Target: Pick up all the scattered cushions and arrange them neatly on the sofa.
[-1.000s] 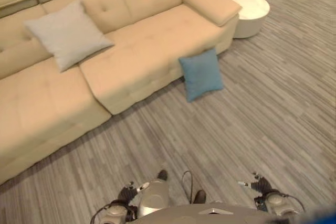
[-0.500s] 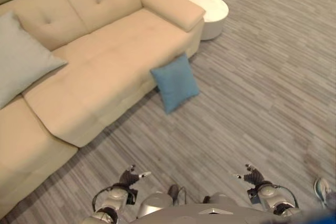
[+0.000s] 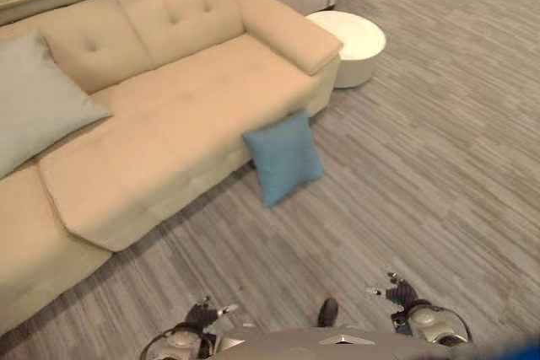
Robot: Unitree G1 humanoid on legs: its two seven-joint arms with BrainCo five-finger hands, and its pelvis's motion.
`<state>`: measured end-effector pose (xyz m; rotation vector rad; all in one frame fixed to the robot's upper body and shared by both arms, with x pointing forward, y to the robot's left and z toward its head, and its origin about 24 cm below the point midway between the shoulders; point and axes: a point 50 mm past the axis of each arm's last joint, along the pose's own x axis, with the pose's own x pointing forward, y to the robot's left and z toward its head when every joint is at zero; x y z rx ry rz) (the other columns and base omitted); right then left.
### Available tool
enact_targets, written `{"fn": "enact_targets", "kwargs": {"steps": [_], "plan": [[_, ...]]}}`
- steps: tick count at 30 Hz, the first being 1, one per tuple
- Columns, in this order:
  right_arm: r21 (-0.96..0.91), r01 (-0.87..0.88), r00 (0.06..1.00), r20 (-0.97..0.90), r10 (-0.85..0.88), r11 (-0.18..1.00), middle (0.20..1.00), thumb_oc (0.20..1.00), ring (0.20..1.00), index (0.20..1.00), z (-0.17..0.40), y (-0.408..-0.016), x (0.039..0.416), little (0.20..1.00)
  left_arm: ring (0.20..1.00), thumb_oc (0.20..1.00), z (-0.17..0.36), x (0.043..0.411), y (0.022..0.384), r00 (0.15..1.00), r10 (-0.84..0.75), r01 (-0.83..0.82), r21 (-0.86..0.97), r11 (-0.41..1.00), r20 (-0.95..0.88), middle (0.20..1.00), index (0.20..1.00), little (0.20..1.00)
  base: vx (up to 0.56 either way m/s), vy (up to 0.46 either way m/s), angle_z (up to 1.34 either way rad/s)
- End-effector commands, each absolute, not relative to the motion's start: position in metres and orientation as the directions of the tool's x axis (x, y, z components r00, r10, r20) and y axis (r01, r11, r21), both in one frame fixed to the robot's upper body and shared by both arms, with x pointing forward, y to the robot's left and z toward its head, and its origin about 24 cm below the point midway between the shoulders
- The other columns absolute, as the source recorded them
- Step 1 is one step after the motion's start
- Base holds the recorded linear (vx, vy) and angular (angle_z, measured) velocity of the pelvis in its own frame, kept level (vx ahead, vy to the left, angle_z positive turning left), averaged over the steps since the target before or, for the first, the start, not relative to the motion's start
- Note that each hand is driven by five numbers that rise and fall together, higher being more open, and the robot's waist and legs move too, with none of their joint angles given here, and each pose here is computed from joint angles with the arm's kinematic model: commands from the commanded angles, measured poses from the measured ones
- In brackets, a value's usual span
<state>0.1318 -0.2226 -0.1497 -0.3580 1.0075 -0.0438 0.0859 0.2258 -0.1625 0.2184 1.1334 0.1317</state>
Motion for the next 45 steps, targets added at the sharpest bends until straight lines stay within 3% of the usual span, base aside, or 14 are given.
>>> {"fn": "enact_targets", "kwargs": {"steps": [1,13,24,34,45], "plan": [[-0.353,-0.074,0.605,-0.759,-0.239,0.933,1.000,1.000,1.000,1.000,-0.137,-0.241,0.149,1.000,1.000,1.000,-0.155,0.109,0.231,0.479,0.228,0.002,0.260,0.966,-0.848,1.000,1.000,1.000,0.16,-0.201,0.15],[-0.320,-0.087,0.586,-0.783,-0.211,0.943,1.000,1.000,1.000,1.000,-0.142,-0.231,0.143,1.000,1.000,1.000,-0.160,0.089,0.233,0.426,0.218,0.040,0.259,0.965,-0.878,1.000,1.000,1.000,0.27,-0.002,-0.01],[-0.302,-0.109,0.629,-0.759,-0.169,0.947,1.000,1.000,1.000,1.000,-0.138,-0.220,0.159,1.000,1.000,1.000,-0.151,0.116,0.238,0.503,0.229,0.031,0.282,0.959,-0.833,1.000,1.000,1.000,0.18,0.011,0.10],[-0.306,-0.104,0.633,-0.754,-0.174,0.946,1.000,1.000,1.000,1.000,-0.138,-0.221,0.158,1.000,1.000,1.000,-0.156,0.099,0.240,0.454,0.260,-0.019,0.282,0.959,-0.852,1.000,1.000,1.000,0.22,-0.159,0.47],[-0.324,-0.021,0.630,-0.739,-0.239,0.946,1.000,1.000,1.000,1.000,-0.135,-0.238,0.149,1.000,1.000,1.000,-0.151,0.124,0.230,0.517,0.224,0.007,0.266,0.964,-0.826,1.000,1.000,1.000,0.06,-0.130,0.82]]}}
